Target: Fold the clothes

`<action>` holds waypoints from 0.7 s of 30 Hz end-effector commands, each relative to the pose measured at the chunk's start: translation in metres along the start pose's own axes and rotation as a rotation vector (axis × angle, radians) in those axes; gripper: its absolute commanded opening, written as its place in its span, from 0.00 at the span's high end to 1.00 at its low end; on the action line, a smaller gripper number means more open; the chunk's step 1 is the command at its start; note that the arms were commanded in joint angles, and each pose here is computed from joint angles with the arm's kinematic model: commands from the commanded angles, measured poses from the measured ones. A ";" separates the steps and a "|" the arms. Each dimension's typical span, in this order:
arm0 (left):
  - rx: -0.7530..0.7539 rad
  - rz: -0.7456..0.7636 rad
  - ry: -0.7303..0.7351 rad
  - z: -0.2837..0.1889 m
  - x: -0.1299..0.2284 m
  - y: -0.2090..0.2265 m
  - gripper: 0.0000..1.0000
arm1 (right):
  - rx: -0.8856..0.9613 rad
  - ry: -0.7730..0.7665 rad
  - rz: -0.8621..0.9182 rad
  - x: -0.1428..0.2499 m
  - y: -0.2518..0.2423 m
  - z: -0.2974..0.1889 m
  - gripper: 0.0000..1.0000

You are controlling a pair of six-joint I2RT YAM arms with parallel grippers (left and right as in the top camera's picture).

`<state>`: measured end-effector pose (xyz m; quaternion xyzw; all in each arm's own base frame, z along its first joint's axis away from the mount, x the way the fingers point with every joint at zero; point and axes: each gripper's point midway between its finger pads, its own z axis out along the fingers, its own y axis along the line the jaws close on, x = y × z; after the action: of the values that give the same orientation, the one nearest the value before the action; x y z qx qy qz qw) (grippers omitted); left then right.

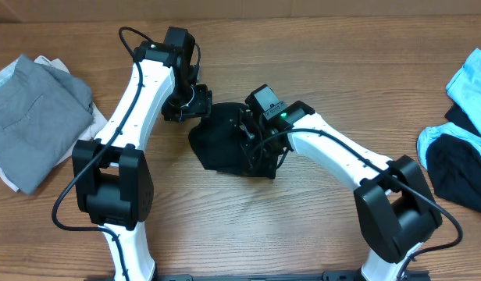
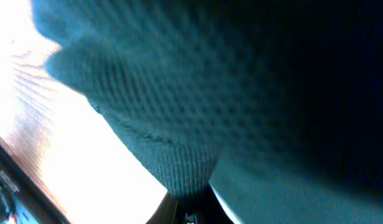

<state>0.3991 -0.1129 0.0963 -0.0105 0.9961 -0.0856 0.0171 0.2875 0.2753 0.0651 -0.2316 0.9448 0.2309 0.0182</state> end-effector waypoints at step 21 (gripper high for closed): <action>-0.045 0.101 -0.024 0.007 0.008 -0.037 0.36 | 0.331 -0.368 0.150 -0.065 -0.072 -0.159 0.90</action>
<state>0.3948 -0.1510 0.0964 0.0379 0.9952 -0.0856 0.0303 0.3734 0.2026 0.1902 -0.1480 0.9530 0.1850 0.1889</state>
